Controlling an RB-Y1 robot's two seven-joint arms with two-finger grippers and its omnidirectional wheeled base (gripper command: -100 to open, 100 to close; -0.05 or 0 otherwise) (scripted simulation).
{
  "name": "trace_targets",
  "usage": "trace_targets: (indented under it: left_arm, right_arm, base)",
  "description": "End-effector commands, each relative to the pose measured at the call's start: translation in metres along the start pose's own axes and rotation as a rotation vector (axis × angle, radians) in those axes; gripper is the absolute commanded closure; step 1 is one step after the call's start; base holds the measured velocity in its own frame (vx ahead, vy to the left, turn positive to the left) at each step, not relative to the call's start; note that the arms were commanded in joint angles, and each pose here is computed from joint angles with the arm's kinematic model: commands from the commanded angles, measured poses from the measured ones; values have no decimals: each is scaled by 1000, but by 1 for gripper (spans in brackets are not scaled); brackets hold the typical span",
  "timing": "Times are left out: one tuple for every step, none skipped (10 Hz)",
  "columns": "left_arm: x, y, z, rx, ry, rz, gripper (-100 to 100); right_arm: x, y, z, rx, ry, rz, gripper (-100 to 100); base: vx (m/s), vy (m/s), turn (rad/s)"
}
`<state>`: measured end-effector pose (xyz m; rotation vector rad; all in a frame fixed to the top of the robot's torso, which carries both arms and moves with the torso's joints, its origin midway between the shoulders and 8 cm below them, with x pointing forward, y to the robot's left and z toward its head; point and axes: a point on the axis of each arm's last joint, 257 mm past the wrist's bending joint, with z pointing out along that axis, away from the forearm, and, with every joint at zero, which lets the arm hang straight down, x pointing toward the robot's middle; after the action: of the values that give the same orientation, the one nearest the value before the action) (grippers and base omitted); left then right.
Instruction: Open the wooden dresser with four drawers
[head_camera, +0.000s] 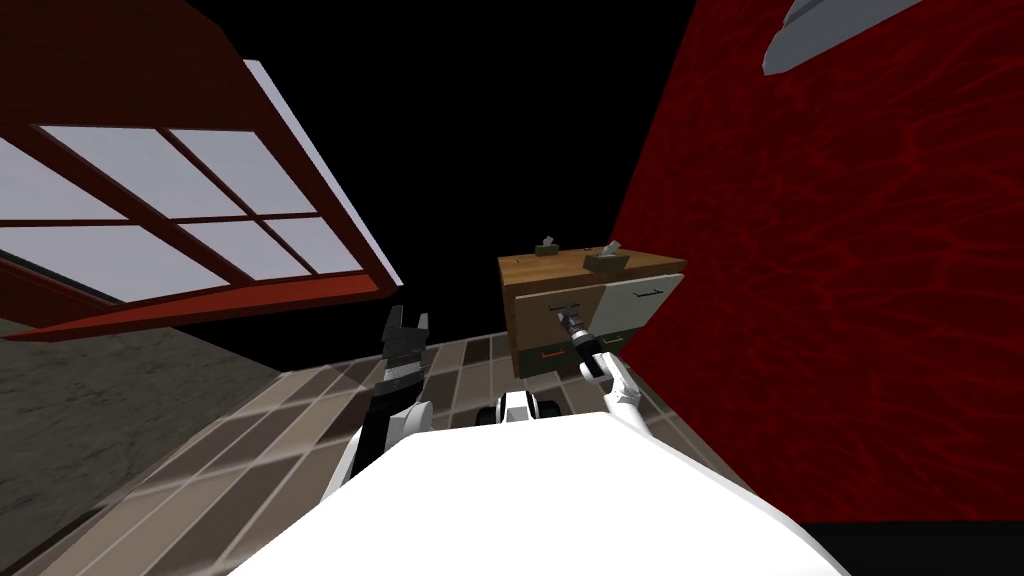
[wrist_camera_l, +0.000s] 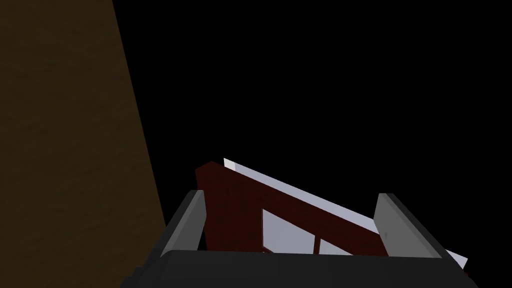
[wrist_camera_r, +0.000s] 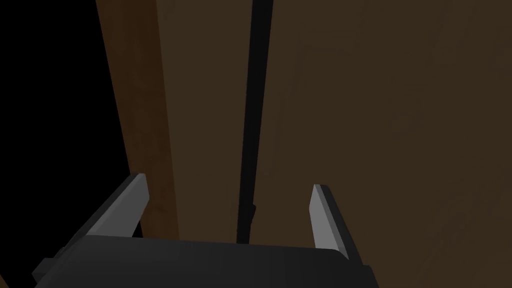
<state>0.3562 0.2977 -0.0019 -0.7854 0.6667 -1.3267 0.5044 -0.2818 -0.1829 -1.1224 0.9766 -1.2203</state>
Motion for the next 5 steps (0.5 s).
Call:
trace_targets:
  left_arm:
    - [0, 0, 0, 0, 0, 0, 0]
    - [0, 0, 0, 0, 0, 0, 0]
    - [0, 0, 0, 0, 0, 0, 0]
    - [0, 0, 0, 0, 0, 0, 0]
    - [0, 0, 0, 0, 0, 0, 0]
  right_arm:
    - [22, -8, 3, 0, 20, -3, -100]
    - [16, -5, 3, -1, 15, -4, -100]
    - [2, -1, 0, 0, 2, 0, 100]
    - [9, -3, 2, -1, 10, 1, 100]
    - [8, -3, 3, -3, 5, 2, 100]
  base:
    - [70, 45, 110]
    - [36, 22, 16]
    - [-35, -21, -124]
    - [-28, -6, -17]
    - [-94, -14, 3]
